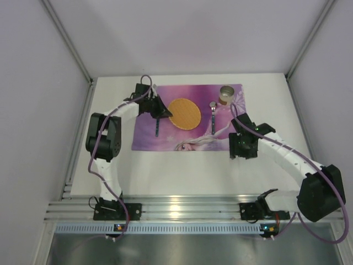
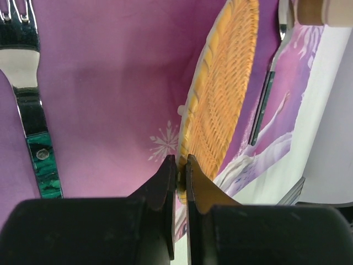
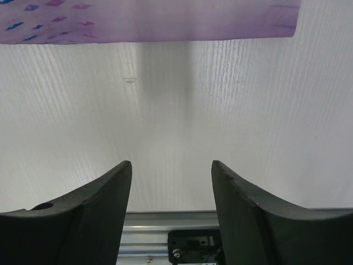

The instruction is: Set the dinner table for one person

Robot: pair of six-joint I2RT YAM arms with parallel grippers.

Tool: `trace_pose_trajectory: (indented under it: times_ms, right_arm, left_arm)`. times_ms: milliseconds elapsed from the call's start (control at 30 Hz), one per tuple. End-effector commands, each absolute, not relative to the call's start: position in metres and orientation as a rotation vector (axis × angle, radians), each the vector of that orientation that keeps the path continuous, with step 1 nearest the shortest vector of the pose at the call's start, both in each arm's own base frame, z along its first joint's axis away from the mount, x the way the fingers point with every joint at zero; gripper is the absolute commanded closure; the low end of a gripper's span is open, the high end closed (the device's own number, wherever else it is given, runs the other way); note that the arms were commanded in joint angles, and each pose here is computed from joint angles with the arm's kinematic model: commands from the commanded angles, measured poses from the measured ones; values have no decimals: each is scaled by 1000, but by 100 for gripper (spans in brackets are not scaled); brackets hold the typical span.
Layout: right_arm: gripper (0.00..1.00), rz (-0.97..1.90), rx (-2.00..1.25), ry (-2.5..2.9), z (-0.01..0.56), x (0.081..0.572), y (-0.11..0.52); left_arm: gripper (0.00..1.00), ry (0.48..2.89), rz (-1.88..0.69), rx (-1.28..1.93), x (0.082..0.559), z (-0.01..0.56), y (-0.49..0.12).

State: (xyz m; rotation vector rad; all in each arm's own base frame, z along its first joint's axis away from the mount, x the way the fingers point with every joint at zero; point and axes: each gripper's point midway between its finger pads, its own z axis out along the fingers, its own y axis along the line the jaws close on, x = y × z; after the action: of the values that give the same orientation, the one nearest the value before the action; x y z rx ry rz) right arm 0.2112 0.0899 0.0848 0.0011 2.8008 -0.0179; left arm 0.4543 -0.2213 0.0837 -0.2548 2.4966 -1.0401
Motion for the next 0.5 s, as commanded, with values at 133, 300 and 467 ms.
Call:
trace_pose_trajectory:
  times_ms: [133,300,467]
  right_arm:
    - [40,-22,29,2796,83,217,92]
    - [40,-22,28,2813,78,216,93]
    - [40,-13,24,2808,78,217,95]
  left_arm:
    - [98,2553,-1022,-211,446,62,-221]
    - [94,2594,-998,-205,438,54,-218]
    - [68,2646,-947,-180,425,48,-214]
